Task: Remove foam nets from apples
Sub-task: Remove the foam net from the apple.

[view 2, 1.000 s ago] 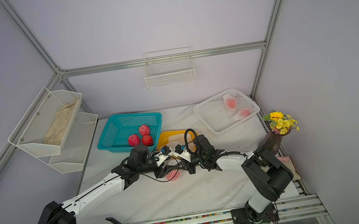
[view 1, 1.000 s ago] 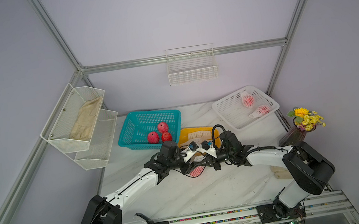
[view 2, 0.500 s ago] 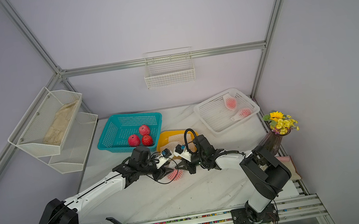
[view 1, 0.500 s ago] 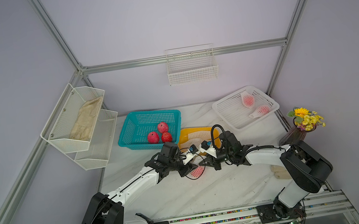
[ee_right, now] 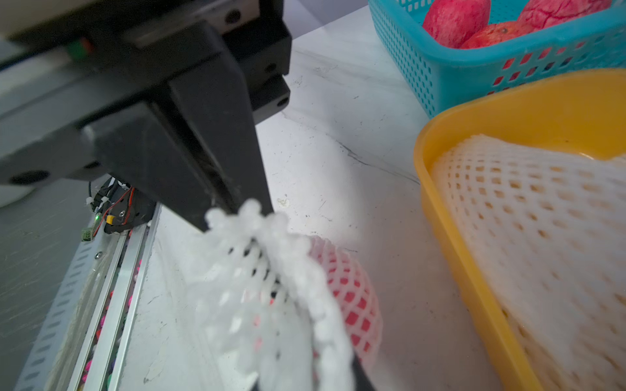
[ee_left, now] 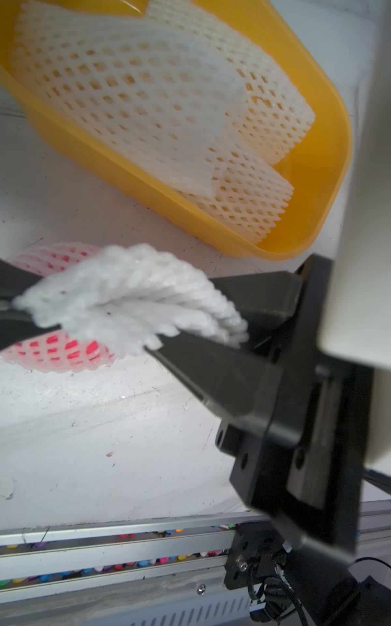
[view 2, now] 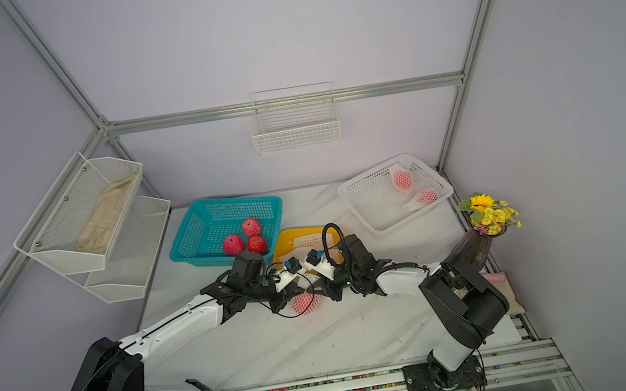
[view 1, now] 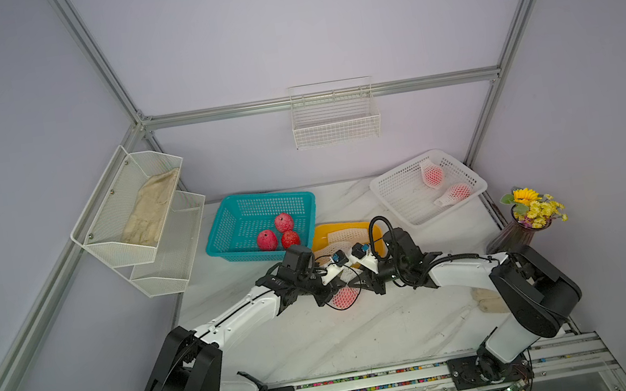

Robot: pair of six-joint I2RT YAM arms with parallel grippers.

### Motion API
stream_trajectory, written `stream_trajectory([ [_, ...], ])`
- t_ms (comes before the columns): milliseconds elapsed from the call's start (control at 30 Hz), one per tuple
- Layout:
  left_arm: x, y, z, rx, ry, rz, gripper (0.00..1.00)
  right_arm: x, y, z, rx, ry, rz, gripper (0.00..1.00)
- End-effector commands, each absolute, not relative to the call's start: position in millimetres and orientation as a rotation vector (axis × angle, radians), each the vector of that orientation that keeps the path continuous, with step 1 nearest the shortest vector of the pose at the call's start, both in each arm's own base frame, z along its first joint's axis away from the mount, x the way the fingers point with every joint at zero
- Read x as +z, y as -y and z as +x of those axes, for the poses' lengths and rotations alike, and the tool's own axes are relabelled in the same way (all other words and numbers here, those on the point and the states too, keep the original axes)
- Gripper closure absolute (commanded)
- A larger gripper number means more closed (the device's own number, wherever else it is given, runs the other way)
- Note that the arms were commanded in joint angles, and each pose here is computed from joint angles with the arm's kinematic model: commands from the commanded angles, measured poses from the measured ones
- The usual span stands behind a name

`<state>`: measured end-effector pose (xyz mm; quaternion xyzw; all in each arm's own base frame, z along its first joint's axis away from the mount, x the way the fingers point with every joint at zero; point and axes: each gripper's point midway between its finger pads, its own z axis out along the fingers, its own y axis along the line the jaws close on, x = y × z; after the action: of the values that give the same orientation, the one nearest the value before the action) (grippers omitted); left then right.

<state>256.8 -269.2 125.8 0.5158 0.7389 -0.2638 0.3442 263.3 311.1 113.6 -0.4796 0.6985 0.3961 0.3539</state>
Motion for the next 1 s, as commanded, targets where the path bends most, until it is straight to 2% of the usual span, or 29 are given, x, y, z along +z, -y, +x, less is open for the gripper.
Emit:
stream_trajectory([
  [0,146,275,257,-0.69,-1.827,1.319,0.98,136,-312,259,0.98,-1.702,-1.273,0.51],
  [67,152,274,256,-0.689,-1.802,1.305,0.99,134,-307,256,0.97,-1.709,-1.264,0.42],
  [200,162,274,254,-0.689,-1.768,1.287,1.0,131,-303,255,0.966,-1.726,-1.241,0.32],
  [367,164,273,253,-0.686,-1.758,1.286,1.0,137,-301,253,0.992,-1.698,-1.242,0.31],
  [467,168,275,254,-0.698,-1.744,1.282,1.0,139,-305,253,1.028,-1.678,-1.255,0.36],
  [633,167,280,256,-0.721,-1.742,1.278,1.0,140,-313,253,1.097,-1.662,-1.27,0.58],
  [767,160,280,256,-0.72,-1.755,1.281,1.0,140,-315,252,1.116,-1.648,-1.278,0.7],
  [967,149,276,257,-0.696,-1.792,1.283,1.0,132,-314,253,1.1,-1.675,-1.279,0.73],
])
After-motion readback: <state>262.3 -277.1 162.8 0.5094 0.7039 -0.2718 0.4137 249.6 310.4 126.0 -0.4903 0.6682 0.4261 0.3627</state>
